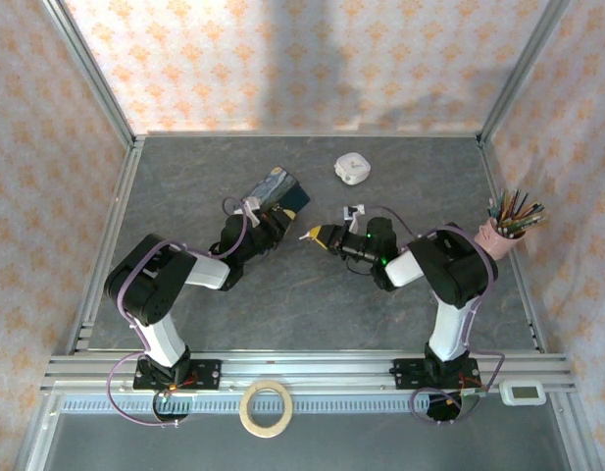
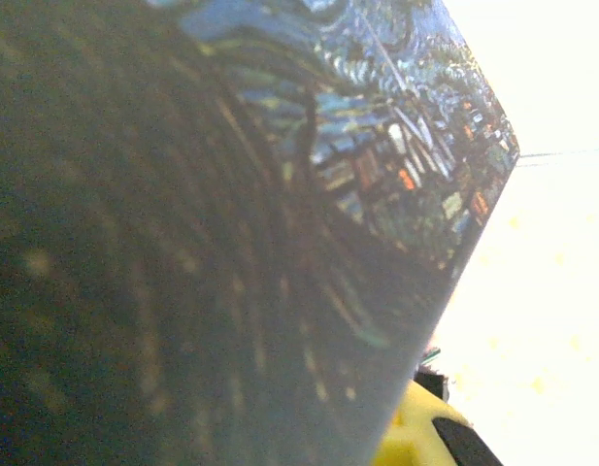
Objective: Unlock the padlock with the key
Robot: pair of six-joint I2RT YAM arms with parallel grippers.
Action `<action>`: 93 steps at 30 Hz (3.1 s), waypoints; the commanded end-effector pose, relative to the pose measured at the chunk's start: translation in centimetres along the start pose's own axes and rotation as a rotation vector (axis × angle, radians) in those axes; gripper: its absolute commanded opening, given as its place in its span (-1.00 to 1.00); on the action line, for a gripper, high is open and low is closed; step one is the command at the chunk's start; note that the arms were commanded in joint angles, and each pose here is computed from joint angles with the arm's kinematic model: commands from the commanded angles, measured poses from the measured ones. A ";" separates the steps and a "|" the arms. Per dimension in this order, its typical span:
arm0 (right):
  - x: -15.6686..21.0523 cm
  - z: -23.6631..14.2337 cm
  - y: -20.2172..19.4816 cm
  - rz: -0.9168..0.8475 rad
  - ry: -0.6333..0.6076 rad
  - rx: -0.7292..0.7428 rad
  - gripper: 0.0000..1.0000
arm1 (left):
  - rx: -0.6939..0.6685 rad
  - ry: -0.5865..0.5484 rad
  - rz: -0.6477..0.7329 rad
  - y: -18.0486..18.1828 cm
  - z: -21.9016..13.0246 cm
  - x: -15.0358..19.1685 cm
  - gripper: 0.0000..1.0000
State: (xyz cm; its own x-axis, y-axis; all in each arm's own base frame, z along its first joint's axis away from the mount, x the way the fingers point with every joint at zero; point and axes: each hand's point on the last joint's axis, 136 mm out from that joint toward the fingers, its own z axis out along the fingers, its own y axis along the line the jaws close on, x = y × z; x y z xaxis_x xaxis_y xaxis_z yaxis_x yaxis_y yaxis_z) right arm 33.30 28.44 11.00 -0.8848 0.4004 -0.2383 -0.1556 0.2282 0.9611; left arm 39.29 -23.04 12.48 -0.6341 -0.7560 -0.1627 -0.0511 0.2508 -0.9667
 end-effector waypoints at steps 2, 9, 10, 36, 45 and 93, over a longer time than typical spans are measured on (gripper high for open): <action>-2.1 -1.1 2.0 0.059 -0.150 -0.044 -1.00 | 0.119 -0.097 -0.020 -3.6 -1.1 -1.3 -1.00; -3.2 -1.8 4.2 0.174 -0.329 -0.069 -1.00 | 0.159 -0.092 -0.017 -4.4 -0.9 -0.6 -1.00; -3.4 -1.9 4.4 0.177 -0.347 -0.073 -1.00 | 0.160 -0.091 -0.020 -4.4 -0.9 -0.5 -1.00; -3.0 0.6 3.6 0.242 -0.352 -0.103 -1.00 | 0.180 -0.083 -0.033 -4.6 -0.5 0.3 -1.00; -3.1 1.2 3.4 0.240 -0.351 -0.107 -1.00 | 0.184 -0.078 -0.034 -4.9 -0.5 0.5 -1.00; -0.6 4.6 8.5 0.053 -0.186 -0.162 -1.00 | 0.097 -0.043 0.026 -3.2 0.5 1.8 -1.00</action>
State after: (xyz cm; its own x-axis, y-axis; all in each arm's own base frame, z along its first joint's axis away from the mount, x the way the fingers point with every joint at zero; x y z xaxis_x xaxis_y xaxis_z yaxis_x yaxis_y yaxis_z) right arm 36.18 31.29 12.97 -0.7351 0.6672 -0.1204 -0.0259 0.1498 0.9884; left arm 39.73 -22.19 13.61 -0.4908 -0.8550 -0.1674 -0.0454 0.2170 -0.9751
